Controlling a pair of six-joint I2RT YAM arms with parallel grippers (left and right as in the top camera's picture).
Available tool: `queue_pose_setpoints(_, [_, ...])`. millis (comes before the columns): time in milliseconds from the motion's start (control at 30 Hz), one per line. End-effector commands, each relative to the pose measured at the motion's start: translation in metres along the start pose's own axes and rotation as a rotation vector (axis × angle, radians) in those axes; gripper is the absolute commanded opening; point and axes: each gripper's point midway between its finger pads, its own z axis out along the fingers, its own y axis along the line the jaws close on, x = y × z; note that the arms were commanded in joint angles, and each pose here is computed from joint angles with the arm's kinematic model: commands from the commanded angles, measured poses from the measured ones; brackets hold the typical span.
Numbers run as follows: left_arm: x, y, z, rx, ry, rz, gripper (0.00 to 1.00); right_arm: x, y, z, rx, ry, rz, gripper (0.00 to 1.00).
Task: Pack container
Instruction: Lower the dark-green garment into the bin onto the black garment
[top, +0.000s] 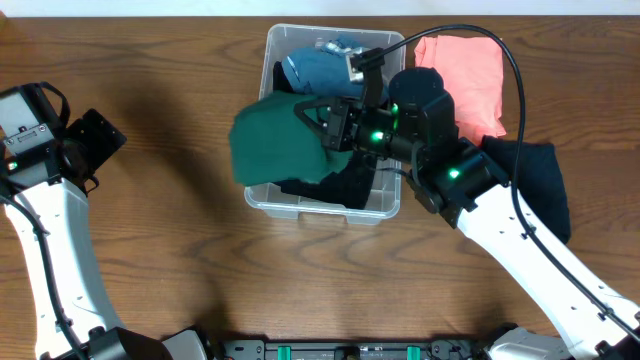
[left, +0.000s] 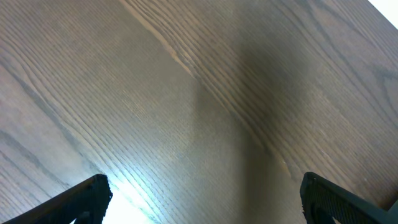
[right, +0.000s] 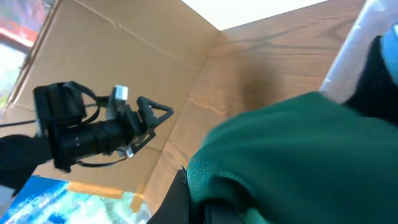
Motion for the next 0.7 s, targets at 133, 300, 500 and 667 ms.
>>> queue_pose_setpoints(133, [-0.006, 0.001, -0.006, -0.001, -0.023, 0.011, 0.98, 0.015, 0.021, 0.001, -0.071, 0.055, -0.009, 0.01])
queue_pose_setpoints(300, [-0.006, 0.001, -0.006, -0.001, -0.023, 0.011, 0.98, 0.011, -0.01, -0.001, -0.002, 0.03, 0.04, 0.01])
queue_pose_setpoints(500, [-0.006, 0.001, -0.006, -0.001, -0.023, 0.011, 0.98, -0.006, -0.077, -0.011, 0.159, -0.077, 0.111, 0.01])
queue_pose_setpoints(667, [-0.006, 0.001, -0.006, -0.001, -0.023, 0.011, 0.98, -0.003, -0.127, -0.013, 0.246, -0.098, 0.161, 0.01])
